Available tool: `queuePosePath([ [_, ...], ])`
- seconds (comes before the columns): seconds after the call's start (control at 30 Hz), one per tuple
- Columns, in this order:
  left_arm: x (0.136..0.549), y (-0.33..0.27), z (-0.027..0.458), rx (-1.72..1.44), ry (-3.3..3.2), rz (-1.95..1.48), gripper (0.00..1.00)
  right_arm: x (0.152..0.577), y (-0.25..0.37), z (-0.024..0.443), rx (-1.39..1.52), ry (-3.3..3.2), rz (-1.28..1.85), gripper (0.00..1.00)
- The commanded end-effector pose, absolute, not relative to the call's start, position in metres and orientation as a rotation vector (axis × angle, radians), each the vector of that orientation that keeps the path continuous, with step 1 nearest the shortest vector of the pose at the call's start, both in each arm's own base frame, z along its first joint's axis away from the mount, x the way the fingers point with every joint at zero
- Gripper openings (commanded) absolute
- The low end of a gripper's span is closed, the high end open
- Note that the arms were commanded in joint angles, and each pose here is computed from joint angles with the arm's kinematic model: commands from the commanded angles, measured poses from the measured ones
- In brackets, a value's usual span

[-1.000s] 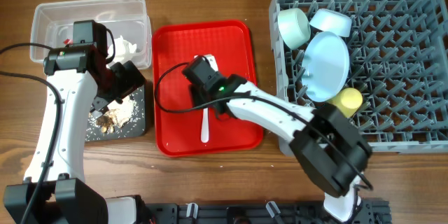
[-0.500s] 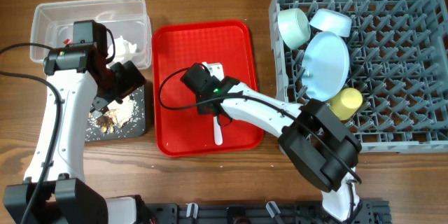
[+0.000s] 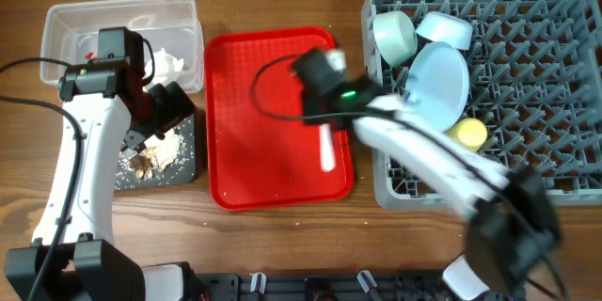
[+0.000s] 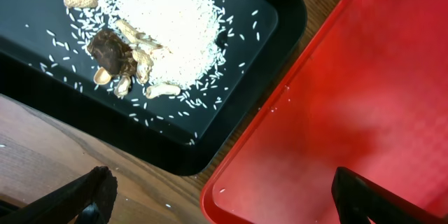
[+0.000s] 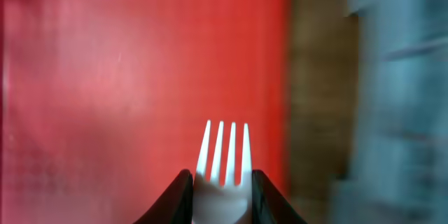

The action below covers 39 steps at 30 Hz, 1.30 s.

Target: Sort waste into correct bins and load items into the dishwasher rack

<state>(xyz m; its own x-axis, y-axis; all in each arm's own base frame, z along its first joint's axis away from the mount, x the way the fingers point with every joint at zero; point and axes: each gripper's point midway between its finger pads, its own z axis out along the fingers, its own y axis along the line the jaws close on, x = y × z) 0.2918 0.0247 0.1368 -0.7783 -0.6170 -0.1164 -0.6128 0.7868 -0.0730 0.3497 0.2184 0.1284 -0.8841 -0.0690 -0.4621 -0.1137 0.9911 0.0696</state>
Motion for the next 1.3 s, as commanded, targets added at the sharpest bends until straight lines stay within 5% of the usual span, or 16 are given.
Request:
queuePosePath([
  [0.0,0.291,0.028,0.142,-1.008,2.809,-0.037,1.00,0.361,0.162,0.175,-0.189,2.570,0.061,0.18],
  [0.23,0.291,0.028,0.142,-1.008,2.810,-0.037,1.00,0.378,0.080,0.154,-0.087,2.652,-0.053,0.18],
  [0.33,0.291,0.027,0.142,-1.007,2.811,-0.044,1.00,0.382,0.075,0.137,-0.070,2.693,-0.071,0.38],
  [0.63,0.302,0.011,0.144,-0.888,2.824,-0.166,1.00,0.380,0.082,0.143,-0.069,2.685,-0.005,0.47],
  [0.73,0.325,-0.022,0.152,-0.628,2.802,-0.306,1.00,0.382,0.101,0.165,-0.129,2.613,0.144,0.68],
  [0.83,0.340,-0.054,0.158,-0.369,2.768,-0.346,1.00,0.375,0.131,0.180,-0.346,2.553,0.344,0.79],
  [1.0,0.307,-0.064,0.148,-0.322,2.906,-0.272,1.00,0.353,0.102,0.176,0.032,2.690,0.392,0.86],
  [1.27,0.269,-0.073,0.168,-0.172,2.706,-0.255,1.00,0.316,0.085,0.198,0.039,2.555,0.343,0.91],
])
